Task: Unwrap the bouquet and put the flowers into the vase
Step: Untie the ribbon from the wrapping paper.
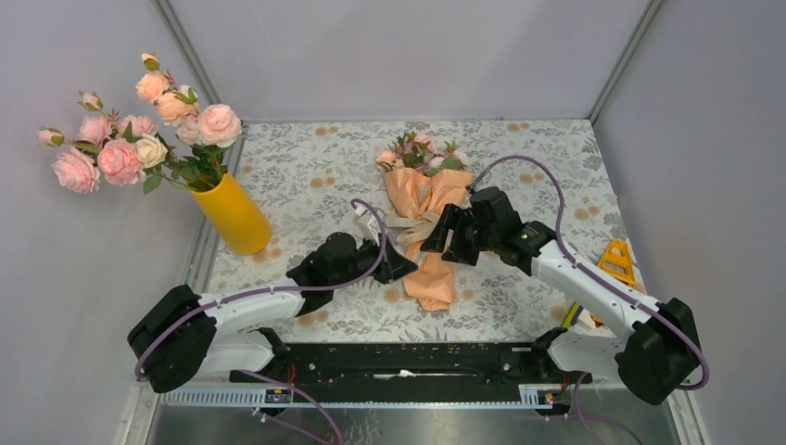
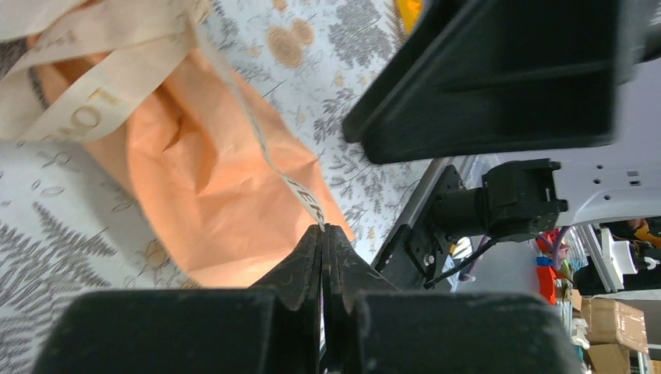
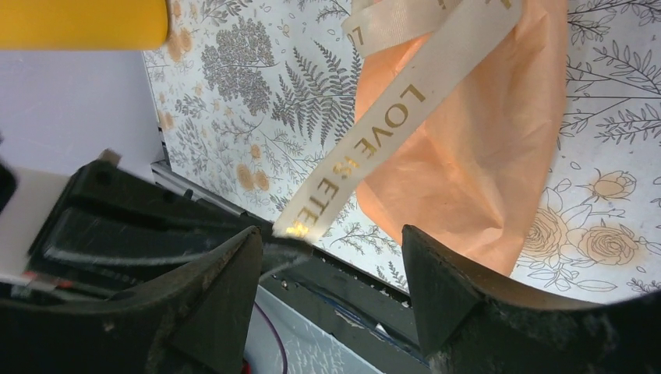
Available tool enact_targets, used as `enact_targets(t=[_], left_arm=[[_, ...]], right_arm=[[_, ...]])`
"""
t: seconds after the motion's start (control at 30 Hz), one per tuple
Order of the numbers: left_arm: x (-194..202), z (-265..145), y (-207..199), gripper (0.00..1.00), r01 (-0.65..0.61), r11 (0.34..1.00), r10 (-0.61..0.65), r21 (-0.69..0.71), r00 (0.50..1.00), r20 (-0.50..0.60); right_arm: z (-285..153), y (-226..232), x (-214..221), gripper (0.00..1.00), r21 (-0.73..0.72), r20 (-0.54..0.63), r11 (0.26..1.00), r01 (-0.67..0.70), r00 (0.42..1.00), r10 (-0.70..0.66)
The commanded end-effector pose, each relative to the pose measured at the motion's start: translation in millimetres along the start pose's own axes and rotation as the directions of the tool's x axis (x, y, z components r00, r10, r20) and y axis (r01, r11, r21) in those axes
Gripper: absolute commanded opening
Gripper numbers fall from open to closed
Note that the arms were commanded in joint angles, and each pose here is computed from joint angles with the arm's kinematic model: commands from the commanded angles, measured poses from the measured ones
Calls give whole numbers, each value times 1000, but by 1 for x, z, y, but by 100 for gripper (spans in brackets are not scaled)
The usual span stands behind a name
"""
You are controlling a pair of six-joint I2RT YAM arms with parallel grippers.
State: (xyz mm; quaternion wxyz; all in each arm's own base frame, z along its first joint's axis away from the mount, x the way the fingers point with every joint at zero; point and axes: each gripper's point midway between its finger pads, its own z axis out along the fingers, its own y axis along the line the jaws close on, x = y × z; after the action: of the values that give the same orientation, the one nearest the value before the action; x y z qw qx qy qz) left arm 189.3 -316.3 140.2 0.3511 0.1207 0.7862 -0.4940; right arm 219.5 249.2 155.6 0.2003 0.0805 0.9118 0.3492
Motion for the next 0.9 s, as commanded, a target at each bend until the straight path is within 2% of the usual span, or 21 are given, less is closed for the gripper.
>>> enact_targets(t=[0.0,0.33,0.5,0.63,0.67,0.7,0.77,0.8,0.87], left_arm=[[-32,12,-34,0,-73,996,68,48,994,88],[-19,31,-62,0,-152,981,150,116,988,24],[-14,36,-60,0,-168,981,168,101,986,5],[-18,36,-53,0,-240,969,241,51,970,-12],[-18,37,-52,5,-260,965,261,38,965,-26],[-19,37,-51,16,-280,960,281,28,959,-38],[-22,36,-47,52,-315,949,314,0,947,-61],[-26,35,-45,66,-328,945,326,-24,944,-57],[-40,30,-41,80,-343,935,343,-86,939,-25]], right_arm=[[10,11,0,71,-33,-28,999,-16,999,15],[23,5,3,67,-14,-55,1000,-23,998,22],[25,3,3,46,-5,-64,1000,3,998,-4],[20,-2,0,25,32,-58,998,45,997,-44],[19,-3,-1,19,39,-54,998,54,997,-52],[17,-4,-3,13,47,-46,997,65,997,-63],[13,-7,-7,4,69,-29,994,88,996,-86],[10,-8,-10,1,81,-18,992,100,995,-99],[5,-16,-16,0,118,4,985,125,992,-126]])
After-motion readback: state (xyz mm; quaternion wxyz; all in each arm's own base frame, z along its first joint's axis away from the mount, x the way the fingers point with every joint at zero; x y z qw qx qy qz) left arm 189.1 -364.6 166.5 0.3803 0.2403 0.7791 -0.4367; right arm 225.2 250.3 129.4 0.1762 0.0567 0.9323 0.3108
